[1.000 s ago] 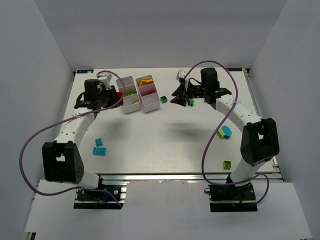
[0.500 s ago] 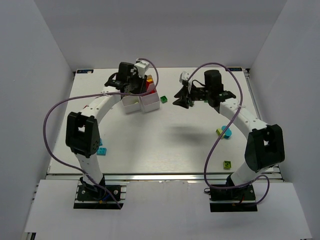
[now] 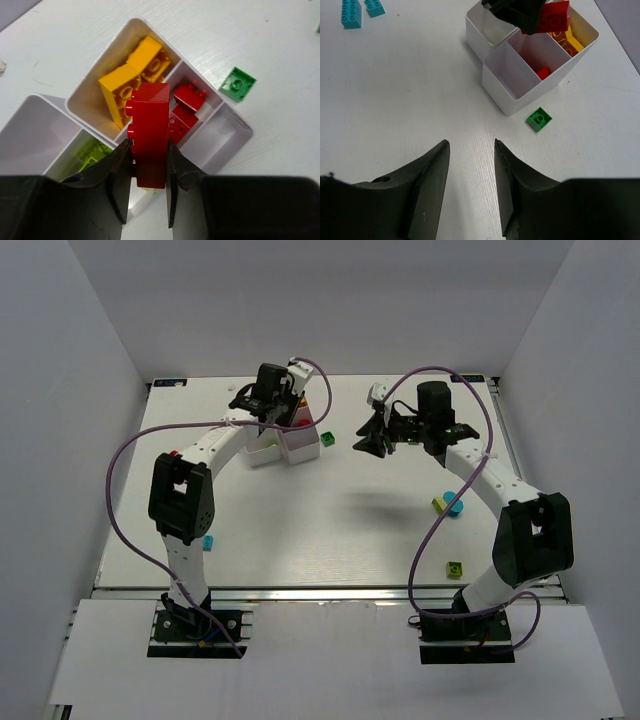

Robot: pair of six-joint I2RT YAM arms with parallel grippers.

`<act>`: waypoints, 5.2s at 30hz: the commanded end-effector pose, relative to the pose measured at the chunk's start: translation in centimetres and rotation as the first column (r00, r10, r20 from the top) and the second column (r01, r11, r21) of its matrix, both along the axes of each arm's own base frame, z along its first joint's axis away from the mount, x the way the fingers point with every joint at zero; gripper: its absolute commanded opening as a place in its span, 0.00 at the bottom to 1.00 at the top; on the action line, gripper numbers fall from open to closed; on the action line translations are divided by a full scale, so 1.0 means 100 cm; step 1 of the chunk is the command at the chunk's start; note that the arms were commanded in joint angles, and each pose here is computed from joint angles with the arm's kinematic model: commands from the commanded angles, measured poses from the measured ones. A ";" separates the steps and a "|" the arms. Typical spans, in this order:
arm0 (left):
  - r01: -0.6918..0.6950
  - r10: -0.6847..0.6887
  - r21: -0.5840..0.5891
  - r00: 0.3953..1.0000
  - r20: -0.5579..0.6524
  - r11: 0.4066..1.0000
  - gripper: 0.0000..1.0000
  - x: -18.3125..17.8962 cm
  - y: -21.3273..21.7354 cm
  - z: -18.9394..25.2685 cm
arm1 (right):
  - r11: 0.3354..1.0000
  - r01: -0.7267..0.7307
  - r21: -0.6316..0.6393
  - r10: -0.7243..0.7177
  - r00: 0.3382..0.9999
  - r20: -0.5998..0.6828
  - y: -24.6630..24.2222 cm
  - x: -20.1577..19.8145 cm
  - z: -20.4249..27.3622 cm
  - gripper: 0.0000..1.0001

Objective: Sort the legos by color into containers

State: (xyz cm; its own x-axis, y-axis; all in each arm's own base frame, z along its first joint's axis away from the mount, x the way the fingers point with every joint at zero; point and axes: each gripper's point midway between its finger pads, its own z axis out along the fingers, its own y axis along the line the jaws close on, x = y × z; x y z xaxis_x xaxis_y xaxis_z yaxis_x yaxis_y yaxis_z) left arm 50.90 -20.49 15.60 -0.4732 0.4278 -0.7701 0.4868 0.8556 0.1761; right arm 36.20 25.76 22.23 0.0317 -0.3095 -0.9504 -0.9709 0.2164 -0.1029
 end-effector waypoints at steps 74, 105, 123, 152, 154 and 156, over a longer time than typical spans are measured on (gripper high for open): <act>-0.666 0.672 0.092 0.731 -0.122 0.741 0.87 -0.044 0.344 -0.107 | 1.000 0.000 0.026 0.001 0.999 -0.039 -0.010 0.011 -0.002 0.50; -0.698 0.692 0.011 0.708 -0.142 0.716 0.13 -0.035 0.337 -0.113 | 0.998 0.062 0.029 -0.061 0.997 -0.050 -0.027 0.024 0.000 0.49; -0.193 0.256 -0.596 0.966 0.022 0.780 0.00 -0.083 0.131 0.069 | 0.997 0.055 0.061 -0.052 0.998 -0.045 -0.028 0.007 0.014 0.23; 0.372 -0.240 -0.449 0.915 0.323 0.812 0.00 0.026 -0.086 0.055 | 0.996 0.078 0.045 -0.077 0.997 -0.021 -0.041 -0.005 0.009 0.12; 0.370 -0.244 -0.449 0.917 0.314 0.813 0.00 0.030 -0.087 0.048 | 0.996 0.076 0.044 -0.075 0.997 -0.024 -0.041 -0.005 0.009 0.12; 0.372 -0.243 -0.448 0.916 0.319 0.813 0.00 0.032 -0.087 0.047 | 0.996 0.077 0.041 -0.076 0.997 -0.027 -0.041 -0.005 0.007 0.12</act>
